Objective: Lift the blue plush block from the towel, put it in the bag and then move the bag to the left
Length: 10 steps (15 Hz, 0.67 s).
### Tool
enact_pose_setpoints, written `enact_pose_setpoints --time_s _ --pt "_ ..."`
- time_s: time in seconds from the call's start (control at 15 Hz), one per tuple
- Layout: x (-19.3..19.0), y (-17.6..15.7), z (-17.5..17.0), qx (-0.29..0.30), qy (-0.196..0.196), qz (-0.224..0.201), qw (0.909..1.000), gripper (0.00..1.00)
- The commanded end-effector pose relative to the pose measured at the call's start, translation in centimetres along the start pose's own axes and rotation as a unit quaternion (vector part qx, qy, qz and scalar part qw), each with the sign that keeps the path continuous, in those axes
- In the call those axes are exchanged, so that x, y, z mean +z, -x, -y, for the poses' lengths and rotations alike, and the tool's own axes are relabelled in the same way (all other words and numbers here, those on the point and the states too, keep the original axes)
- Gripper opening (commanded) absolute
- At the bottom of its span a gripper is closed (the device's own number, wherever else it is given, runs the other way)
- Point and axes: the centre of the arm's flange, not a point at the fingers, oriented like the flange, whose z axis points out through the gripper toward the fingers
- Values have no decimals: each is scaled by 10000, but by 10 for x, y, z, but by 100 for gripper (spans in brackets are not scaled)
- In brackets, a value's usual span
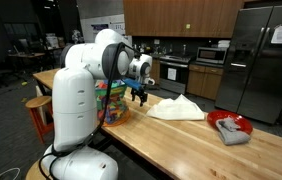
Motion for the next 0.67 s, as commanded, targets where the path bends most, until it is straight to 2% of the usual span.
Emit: enact_pose_setpoints --time_s 0.0,0.6 --pt "-1 23 -15 130 -236 172 9995 100" --pt "1 48 -13 -15 -352 308 9989 100"
